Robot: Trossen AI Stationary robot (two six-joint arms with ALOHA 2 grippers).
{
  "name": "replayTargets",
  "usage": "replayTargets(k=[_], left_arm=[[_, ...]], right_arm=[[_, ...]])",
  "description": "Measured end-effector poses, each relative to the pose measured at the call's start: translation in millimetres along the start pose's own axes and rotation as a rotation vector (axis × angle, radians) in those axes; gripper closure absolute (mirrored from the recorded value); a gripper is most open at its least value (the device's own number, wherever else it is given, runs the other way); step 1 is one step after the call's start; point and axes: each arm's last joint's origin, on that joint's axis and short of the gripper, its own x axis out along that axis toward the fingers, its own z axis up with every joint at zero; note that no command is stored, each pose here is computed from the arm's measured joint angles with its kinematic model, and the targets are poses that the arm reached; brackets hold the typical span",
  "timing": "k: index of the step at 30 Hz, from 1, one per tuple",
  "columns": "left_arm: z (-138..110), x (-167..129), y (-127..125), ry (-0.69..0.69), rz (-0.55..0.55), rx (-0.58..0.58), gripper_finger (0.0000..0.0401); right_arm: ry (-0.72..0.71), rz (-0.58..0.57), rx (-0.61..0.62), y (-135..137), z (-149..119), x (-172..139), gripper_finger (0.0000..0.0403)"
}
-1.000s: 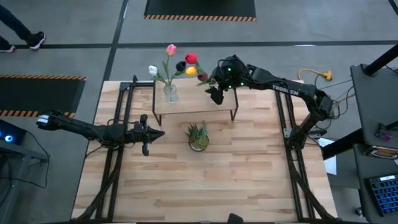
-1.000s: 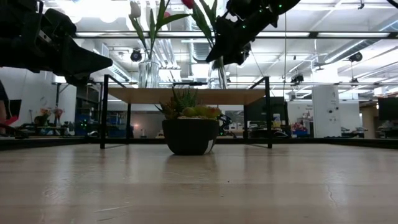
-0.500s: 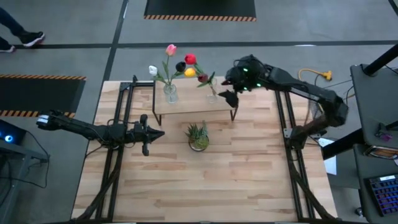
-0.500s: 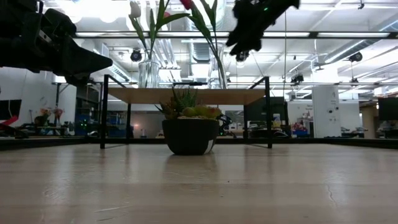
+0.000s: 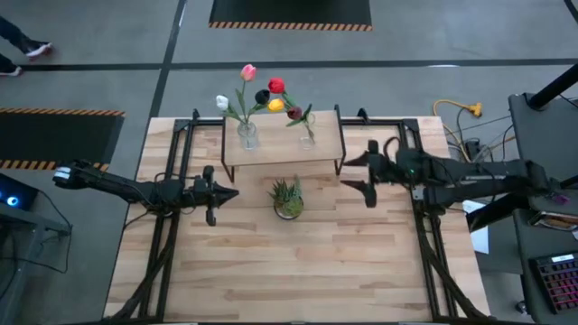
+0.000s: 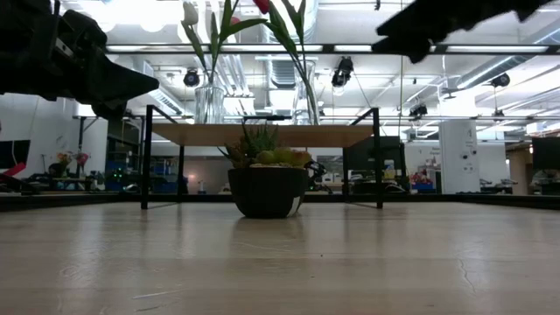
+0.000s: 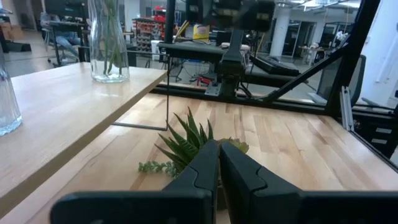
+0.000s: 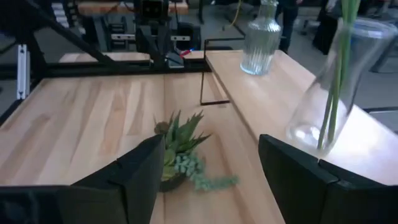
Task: Pick and place flowers into a vace then onto a shelf
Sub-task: Return to Home Position
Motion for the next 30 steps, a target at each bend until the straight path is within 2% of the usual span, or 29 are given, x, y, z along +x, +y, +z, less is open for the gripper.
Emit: replayTargets(k=[6,9,13,19,26,30], left_arm=[[0.3,0.0,0.2,-0.003,0.007,0.007,0.0401],[1.9,0.0,0.3,-0.021,0.017,0.002,0.0401],[3.7,-0.1,0.7,-0.038,0.023,0.037,0.0401],[5.8,-4.3,2.6,-0.048,0.030,0.071,0.0401],[5.6,-14.0,5.6,-0.042,0.026,0.045,0.0401],[7.7,-18.7,5.9,-0.064,-0.012,0.036,0.0401]], right_arm=[[-0.061,-0.005,0.017,16.4,-35.2,-11.6,0.0152],[-0.059,-0.067,0.017,18.6,-49.5,-15.7,0.0152],[-0.067,-0.071,0.030,18.1,-64.3,-22.9,0.0152],[-0.127,-0.065,0.060,13.8,-77.5,-36.7,0.0154],[-0.189,-0.061,0.078,10.3,-87.5,-47.5,0.0155],[-0.195,-0.060,0.080,9.5,-94.8,-48.7,0.0157]])
